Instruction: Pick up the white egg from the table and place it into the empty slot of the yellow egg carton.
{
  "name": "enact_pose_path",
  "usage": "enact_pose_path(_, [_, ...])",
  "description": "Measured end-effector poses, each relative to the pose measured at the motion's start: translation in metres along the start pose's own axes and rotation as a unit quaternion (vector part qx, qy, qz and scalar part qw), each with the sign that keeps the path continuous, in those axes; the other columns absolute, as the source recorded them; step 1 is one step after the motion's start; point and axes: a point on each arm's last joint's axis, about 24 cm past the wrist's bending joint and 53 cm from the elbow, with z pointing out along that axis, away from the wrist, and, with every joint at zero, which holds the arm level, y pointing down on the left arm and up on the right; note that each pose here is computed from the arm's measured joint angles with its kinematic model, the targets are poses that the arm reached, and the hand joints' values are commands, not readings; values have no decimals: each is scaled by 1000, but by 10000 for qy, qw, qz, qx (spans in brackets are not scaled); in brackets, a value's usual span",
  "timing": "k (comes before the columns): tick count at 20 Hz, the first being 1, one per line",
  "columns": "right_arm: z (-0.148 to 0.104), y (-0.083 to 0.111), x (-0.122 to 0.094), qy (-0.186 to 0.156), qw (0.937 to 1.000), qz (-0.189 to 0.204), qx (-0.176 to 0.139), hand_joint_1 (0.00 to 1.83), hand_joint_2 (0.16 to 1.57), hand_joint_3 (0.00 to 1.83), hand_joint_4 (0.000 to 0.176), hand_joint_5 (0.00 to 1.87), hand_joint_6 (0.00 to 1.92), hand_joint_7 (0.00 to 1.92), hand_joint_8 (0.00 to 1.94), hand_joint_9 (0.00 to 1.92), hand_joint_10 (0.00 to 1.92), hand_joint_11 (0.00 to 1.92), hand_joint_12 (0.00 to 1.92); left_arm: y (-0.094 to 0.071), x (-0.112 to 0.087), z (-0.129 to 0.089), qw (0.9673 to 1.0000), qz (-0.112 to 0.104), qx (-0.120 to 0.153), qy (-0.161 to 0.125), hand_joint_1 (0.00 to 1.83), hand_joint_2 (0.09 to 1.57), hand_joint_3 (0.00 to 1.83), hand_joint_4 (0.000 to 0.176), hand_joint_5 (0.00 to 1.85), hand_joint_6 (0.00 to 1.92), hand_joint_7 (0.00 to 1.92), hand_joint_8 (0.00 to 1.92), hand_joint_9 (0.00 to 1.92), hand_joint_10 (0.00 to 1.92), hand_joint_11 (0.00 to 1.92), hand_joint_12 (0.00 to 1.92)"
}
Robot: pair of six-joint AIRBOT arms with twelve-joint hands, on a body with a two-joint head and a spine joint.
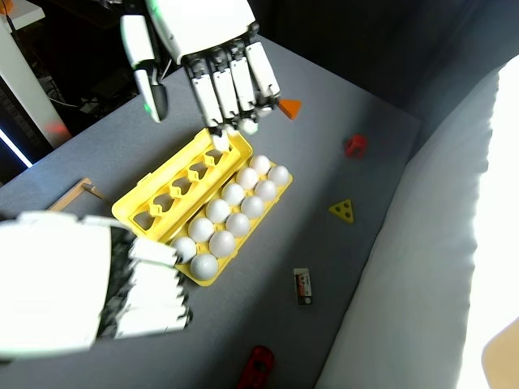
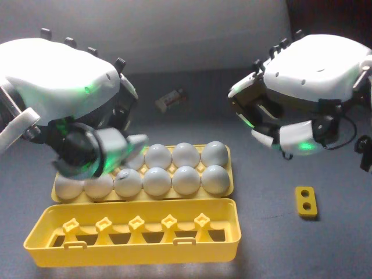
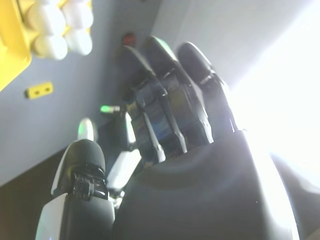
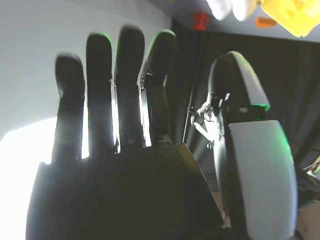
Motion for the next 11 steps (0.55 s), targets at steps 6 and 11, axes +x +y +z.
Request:
enact_pose_path(6, [-1, 2, -4, -285, 9984, 393, 273, 707, 1233, 416, 0, 1086, 1861, 1266, 1914, 1277, 1921, 1364, 1921, 1, 1, 0, 10000, -31, -22, 17, 718, 1391, 5, 0, 1023, 1918, 1206, 1918, 1183, 1921, 1127, 1921])
enact_pose_path(11, [-6, 9, -7, -496, 9970, 433, 401, 750, 1228, 434, 0, 1103, 1912, 1286, 1941, 1305, 1921, 1419, 1921, 1, 1, 0, 10000, -36, -38, 16, 730, 1405, 9, 0, 1027, 1921, 1230, 1921, 1212, 1921, 1149, 1921])
